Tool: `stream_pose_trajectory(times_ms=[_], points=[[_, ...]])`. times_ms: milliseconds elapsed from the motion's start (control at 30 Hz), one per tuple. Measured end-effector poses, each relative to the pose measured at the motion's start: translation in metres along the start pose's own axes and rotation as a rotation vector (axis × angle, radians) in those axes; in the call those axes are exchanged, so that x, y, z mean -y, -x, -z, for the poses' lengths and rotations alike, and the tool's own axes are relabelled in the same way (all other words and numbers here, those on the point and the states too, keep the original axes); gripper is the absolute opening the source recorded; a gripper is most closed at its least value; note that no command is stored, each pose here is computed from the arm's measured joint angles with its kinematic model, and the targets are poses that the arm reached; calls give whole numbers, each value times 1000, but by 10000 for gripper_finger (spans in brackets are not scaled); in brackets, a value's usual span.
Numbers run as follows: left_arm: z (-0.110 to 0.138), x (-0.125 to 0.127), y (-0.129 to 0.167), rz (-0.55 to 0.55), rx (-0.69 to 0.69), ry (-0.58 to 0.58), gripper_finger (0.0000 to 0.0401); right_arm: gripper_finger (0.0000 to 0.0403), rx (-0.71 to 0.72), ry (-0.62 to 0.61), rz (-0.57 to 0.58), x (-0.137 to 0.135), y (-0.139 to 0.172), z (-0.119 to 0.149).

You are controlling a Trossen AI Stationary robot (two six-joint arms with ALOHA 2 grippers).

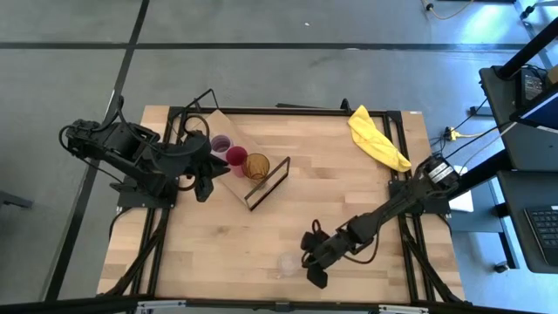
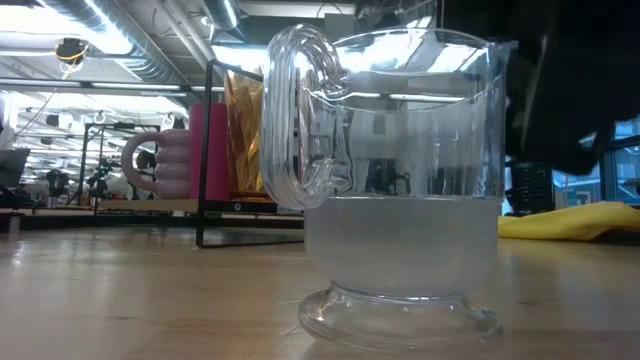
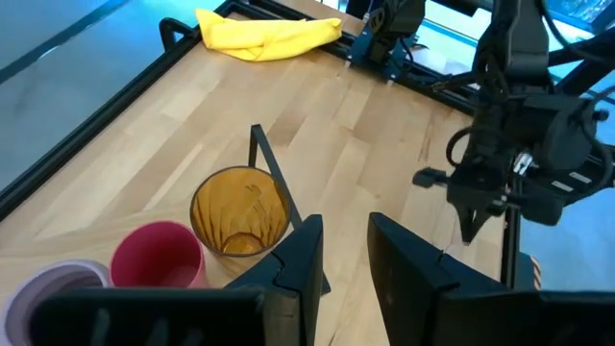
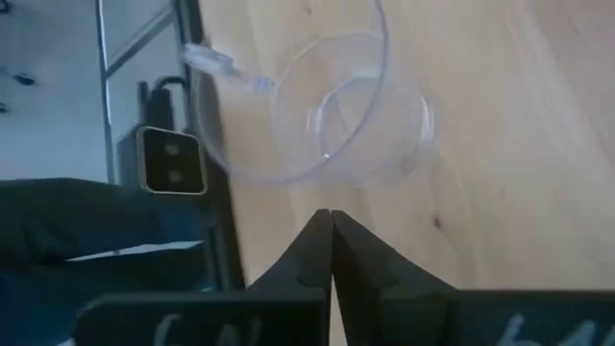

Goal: Stack small to large cups/mugs on shelf
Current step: Put the transparent cup on the shelf

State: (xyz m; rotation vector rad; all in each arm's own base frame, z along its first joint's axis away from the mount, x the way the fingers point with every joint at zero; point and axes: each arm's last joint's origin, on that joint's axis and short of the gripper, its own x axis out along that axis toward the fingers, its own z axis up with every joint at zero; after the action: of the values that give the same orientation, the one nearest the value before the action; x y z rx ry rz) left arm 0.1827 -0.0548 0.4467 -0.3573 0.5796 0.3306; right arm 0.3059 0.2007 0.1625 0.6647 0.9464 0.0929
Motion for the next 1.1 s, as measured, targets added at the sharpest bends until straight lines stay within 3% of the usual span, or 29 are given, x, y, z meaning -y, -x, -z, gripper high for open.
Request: stream_pose_trajectory(times_ms=[333, 733, 1100], points=[[0, 0, 0, -5, 5, 1, 80, 10, -2, 78, -24, -9, -31, -12], [-1, -1, 0, -20, 18, 26, 80, 10, 107, 141, -91, -16, -63, -77], [0, -1, 0, -21, 14, 50, 80, 10, 217, 77, -19, 0, -68, -124]])
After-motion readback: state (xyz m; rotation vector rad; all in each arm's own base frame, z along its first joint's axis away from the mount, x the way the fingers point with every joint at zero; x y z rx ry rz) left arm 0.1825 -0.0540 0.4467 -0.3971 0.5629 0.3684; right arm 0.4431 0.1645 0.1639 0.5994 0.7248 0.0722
